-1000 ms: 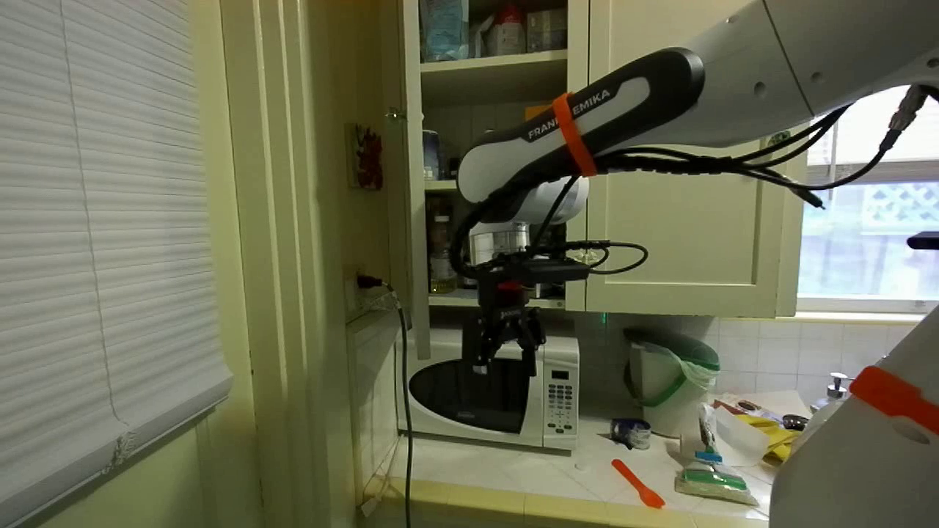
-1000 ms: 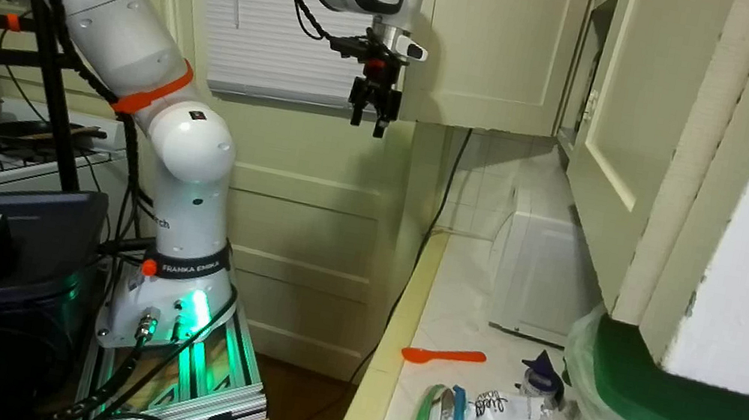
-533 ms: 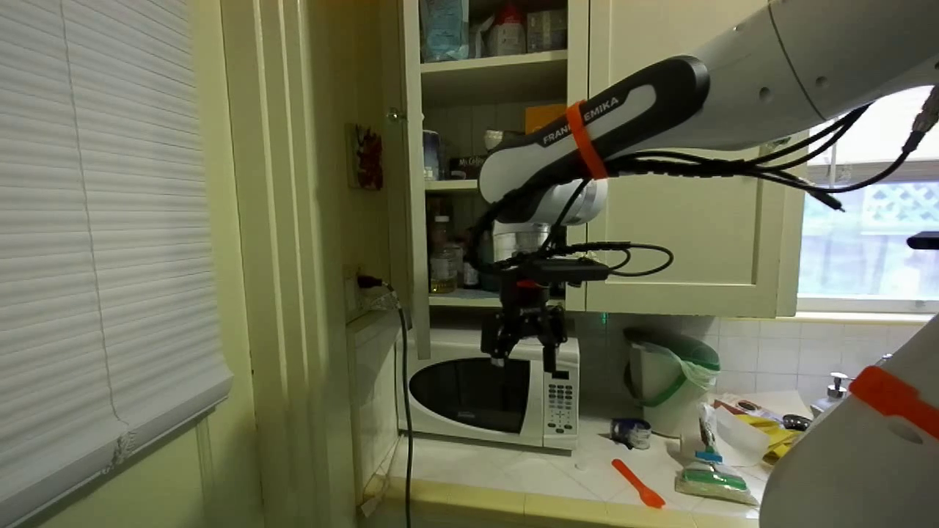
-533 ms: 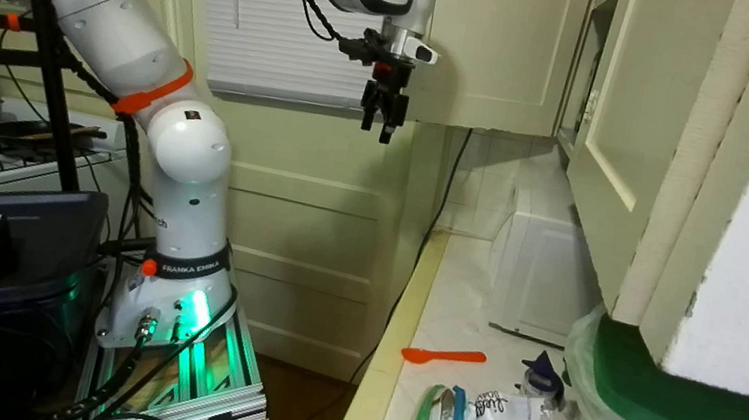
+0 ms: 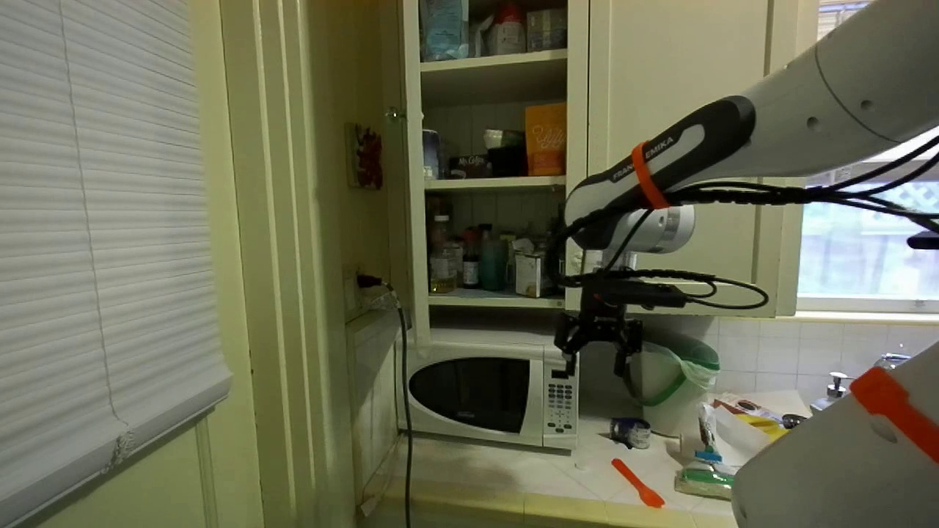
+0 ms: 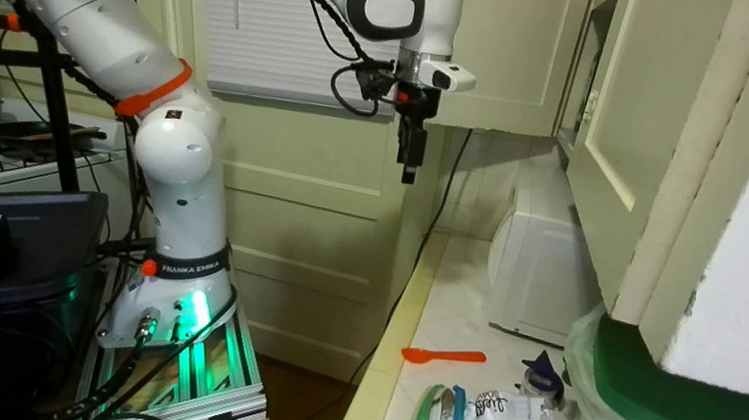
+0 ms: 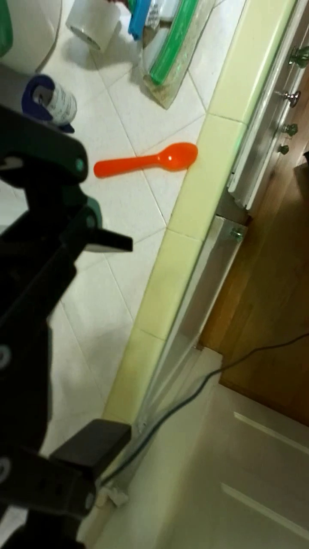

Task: Put the plastic bag on the microwave

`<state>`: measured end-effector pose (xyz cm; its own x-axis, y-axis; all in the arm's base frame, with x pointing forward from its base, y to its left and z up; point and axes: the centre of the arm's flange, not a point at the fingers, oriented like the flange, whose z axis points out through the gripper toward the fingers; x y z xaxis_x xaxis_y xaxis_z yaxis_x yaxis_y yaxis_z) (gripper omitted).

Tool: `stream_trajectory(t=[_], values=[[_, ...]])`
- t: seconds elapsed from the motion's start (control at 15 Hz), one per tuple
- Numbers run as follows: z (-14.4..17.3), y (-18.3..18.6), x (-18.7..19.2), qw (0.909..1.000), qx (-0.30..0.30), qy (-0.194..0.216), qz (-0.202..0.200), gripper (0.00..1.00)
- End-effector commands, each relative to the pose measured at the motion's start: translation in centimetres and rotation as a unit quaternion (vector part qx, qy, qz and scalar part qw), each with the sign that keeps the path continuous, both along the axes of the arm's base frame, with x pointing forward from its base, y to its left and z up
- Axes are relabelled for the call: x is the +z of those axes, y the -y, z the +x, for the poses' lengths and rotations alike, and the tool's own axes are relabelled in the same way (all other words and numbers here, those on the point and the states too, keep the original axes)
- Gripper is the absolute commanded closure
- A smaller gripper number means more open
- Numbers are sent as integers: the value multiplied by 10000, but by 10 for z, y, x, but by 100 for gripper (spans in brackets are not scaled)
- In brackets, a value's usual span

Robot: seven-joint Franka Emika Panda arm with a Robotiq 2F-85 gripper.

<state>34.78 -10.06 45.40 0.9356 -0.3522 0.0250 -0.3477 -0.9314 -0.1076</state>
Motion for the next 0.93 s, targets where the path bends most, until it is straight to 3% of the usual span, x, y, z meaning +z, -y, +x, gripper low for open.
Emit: stream_trajectory(t=[0.0,0.4,0.73,0.87], values=[[-20,52,-22,9970,-605,303,-380,0],[-40,129,-55,9873,-1197,245,-1019,0],[-59,177,-82,9800,-1741,131,-961,0],[-62,169,-71,9822,-1652,179,-880,0]])
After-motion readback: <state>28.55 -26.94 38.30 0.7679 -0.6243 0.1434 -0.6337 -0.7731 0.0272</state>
